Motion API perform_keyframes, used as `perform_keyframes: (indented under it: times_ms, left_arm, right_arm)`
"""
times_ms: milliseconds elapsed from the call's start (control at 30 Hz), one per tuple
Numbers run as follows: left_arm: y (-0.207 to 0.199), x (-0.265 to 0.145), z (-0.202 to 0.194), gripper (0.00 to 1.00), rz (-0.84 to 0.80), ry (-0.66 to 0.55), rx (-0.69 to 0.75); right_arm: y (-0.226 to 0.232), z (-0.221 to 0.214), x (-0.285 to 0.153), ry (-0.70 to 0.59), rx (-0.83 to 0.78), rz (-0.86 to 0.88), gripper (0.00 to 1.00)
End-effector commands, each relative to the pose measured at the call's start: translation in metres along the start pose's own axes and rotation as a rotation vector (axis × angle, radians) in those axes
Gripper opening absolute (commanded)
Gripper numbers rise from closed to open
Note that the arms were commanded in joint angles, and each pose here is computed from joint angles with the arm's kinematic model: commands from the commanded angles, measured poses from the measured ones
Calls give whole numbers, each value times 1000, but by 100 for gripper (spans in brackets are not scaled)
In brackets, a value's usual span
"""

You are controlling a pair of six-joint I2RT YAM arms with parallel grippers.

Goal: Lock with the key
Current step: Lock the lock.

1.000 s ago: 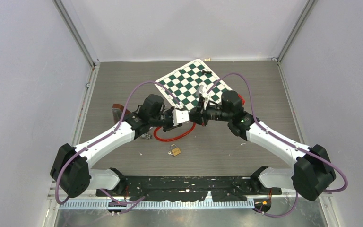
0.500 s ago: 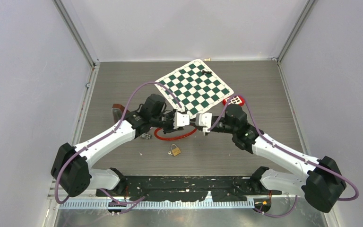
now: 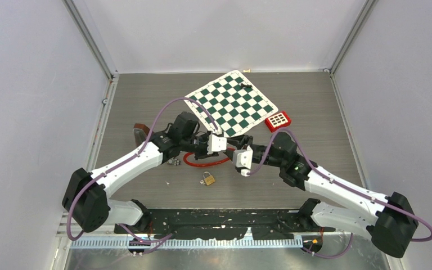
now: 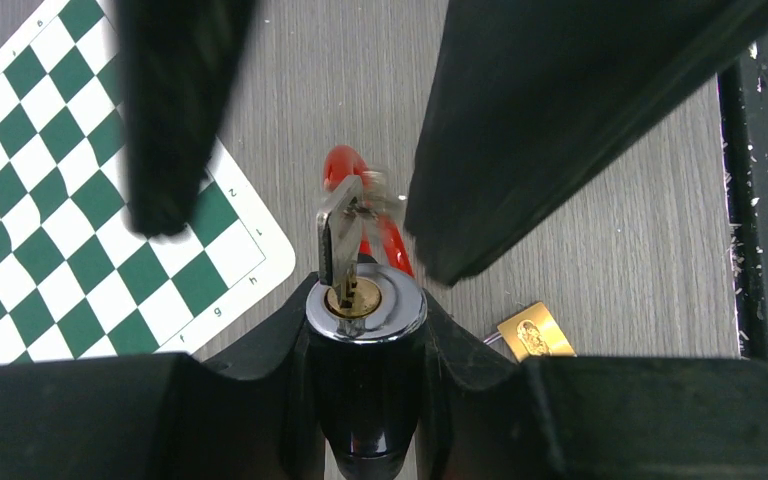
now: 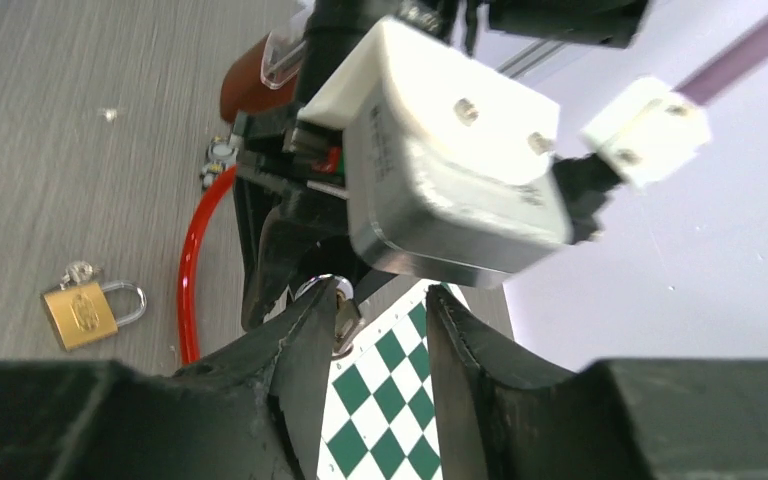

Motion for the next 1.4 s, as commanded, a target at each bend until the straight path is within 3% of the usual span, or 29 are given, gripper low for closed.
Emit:
perform_keyframes:
  times_ms: [0, 100, 300, 400, 500, 733, 1100, 1300, 1367]
  left_arm:
    - [-8, 3, -22, 0, -26, 89, -65]
    - [-7, 3, -22, 0, -18, 87, -59]
    - [-5, 3, -23, 0, -8, 87, -44]
    - [-7, 2, -24, 0, -10, 90, -45]
    - [-7, 2, -25, 0, -11, 90, -45]
    - [-7, 1, -24, 0, -7, 84, -41]
    - [-9, -1, -24, 0, -13, 83, -41]
    - [-10, -1, -24, 0, -15, 79, -39]
    - [-11, -1, -24, 0, -15, 79, -35]
  right_arm:
    - [-13, 15, -23, -32, 75, -131, 51]
    - [-11, 11, -40, 41, 157, -187, 54]
    - [-16, 2, -56, 183, 574, -382, 54]
    - [-21, 5, -53, 170, 748, -449, 52]
    - [-22, 10, -38, 132, 802, -364, 48]
    - [-6, 10, -5, 43, 688, -28, 50]
    - [-1, 0, 7, -44, 402, 76, 50]
    - [0, -10, 13, -3, 305, 130, 28]
    - [0, -14, 14, 18, 282, 144, 26]
Point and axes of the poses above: each gripper's point midway between its finger pads, its own x axis out along the fingers, its own y axis along the line the jaws close on, z = x × y, the point moved 7 cm from there along -x, back along the fingers, and after that the axes turned 6 degrees about -x, right-handed, at the moved point
